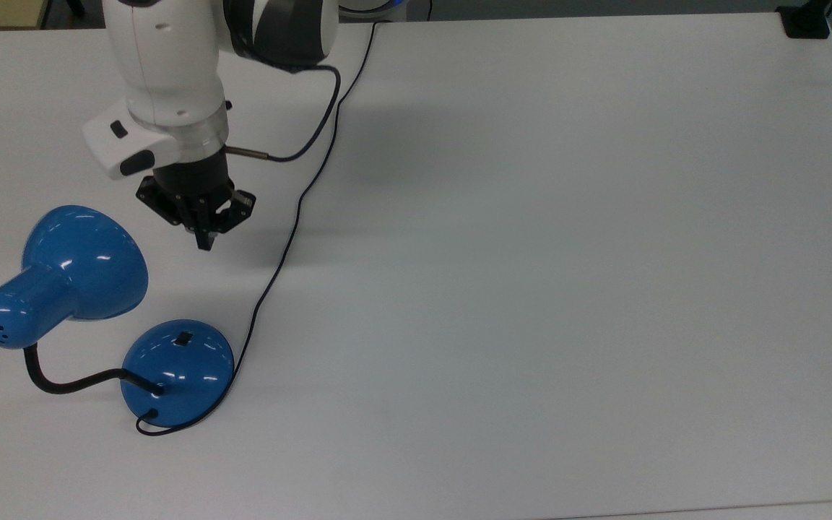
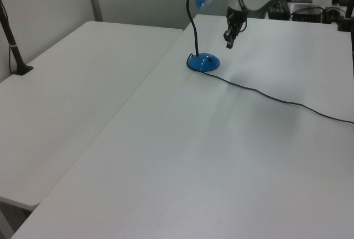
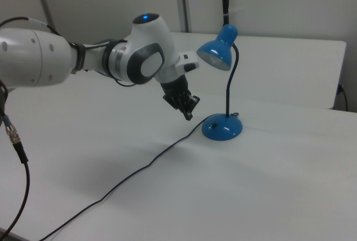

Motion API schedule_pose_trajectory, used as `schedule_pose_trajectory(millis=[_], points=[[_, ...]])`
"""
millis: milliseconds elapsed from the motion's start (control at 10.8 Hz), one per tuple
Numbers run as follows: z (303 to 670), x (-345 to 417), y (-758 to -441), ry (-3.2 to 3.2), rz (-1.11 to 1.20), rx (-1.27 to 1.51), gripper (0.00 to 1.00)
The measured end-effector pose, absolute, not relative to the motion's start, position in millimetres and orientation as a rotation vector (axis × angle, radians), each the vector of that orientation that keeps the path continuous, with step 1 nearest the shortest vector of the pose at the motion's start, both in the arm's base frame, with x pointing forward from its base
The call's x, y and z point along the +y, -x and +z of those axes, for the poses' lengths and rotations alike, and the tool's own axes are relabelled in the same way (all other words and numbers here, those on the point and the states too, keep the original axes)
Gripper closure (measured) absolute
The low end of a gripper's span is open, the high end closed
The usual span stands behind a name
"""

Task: Turn on the lamp
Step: 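Move the closed gripper down over the switch on the blue lamp base, then press the gripper tip down on the base switch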

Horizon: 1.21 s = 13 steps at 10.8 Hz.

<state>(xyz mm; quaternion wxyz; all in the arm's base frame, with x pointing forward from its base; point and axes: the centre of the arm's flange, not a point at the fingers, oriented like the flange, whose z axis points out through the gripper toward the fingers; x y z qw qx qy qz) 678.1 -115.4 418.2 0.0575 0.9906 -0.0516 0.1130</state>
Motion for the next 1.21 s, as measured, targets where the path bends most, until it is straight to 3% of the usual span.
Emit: schedule_pose_trajectory(millis=[929,1207], points=[[327,-115,-720,-2.875,0.761,-0.299,0.99],[321,-116,-723,-2.86,0.829,-0.335,0.99]])
